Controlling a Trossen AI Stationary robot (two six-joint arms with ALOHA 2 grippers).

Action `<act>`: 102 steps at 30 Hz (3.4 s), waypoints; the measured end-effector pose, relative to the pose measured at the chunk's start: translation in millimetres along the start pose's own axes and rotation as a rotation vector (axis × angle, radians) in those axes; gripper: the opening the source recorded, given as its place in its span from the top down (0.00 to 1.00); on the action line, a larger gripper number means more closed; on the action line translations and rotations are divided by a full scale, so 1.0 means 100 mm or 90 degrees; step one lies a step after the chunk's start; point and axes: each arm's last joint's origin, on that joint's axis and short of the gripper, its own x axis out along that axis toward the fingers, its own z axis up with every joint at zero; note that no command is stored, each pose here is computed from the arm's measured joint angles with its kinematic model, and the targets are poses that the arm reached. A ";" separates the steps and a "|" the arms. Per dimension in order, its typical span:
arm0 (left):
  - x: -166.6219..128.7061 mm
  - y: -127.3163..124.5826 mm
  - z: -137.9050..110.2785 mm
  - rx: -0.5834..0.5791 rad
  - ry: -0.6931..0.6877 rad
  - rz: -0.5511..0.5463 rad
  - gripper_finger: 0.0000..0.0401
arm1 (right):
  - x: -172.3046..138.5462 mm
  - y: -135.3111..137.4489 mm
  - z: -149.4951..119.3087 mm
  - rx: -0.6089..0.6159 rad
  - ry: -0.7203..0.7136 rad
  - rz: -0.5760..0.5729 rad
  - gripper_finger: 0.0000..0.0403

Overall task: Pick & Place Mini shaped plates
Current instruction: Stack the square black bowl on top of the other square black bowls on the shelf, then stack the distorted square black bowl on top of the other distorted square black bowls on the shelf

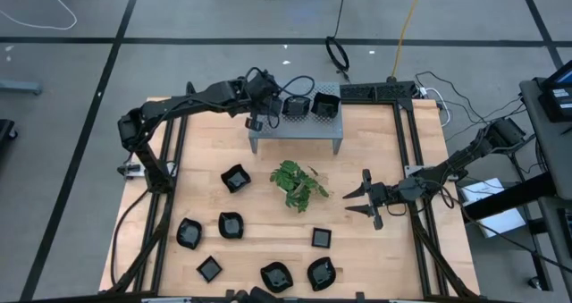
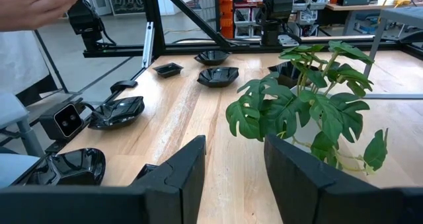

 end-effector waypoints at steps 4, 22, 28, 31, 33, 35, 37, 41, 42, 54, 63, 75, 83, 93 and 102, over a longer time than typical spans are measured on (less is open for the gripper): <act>0.00 0.00 0.00 -0.004 0.005 0.000 0.87 | 0.00 0.00 0.00 0.000 0.000 0.000 0.65; -0.06 -0.02 0.04 -0.031 0.010 0.026 0.64 | 0.00 0.00 0.00 0.000 0.000 0.000 0.65; -0.06 -0.04 0.05 -0.027 -0.006 -0.004 0.68 | 0.00 0.00 0.00 0.000 0.000 0.000 0.65; -0.06 -0.06 0.03 -0.026 0.000 -0.016 0.68 | 0.00 0.00 0.00 0.000 0.000 0.000 0.65; -0.06 -0.07 0.03 -0.029 0.000 -0.028 0.68 | 0.00 0.00 0.00 0.000 0.000 0.000 0.65; -0.06 -0.08 0.03 -0.034 -0.010 -0.037 0.68 | 0.00 0.00 0.00 0.000 0.000 0.000 0.65; -0.05 -0.06 0.03 -0.036 -0.020 -0.039 0.68 | 0.00 0.00 0.00 0.000 0.000 0.000 0.65; -0.01 -0.04 0.02 -0.038 -0.022 -0.032 0.68 | 0.00 0.00 0.00 0.000 0.000 0.000 0.65; -0.01 -0.04 0.02 -0.039 -0.022 -0.032 0.68 | 0.00 0.00 0.00 0.000 0.000 0.000 0.65; 0.09 -0.06 0.03 -0.047 -0.022 -0.048 0.78 | 0.00 0.00 0.00 0.000 0.000 0.000 0.65; 0.08 -0.05 0.02 -0.050 -0.023 -0.046 0.97 | 0.00 0.00 0.00 0.000 0.000 0.000 0.65; 0.08 -0.05 0.02 -0.076 -0.007 -0.033 0.98 | 0.00 0.00 0.00 0.000 0.000 0.000 0.65; -0.03 -0.06 0.06 -0.108 -0.006 -0.011 0.91 | 0.00 0.00 0.00 0.000 0.000 0.000 0.65; -0.36 -0.07 0.10 -0.173 -0.044 0.005 0.65 | 0.00 0.00 0.00 0.000 0.000 0.000 0.65; -0.65 -0.39 0.22 -0.294 -0.067 -0.152 0.57 | 0.00 0.00 0.00 0.000 0.000 0.000 0.65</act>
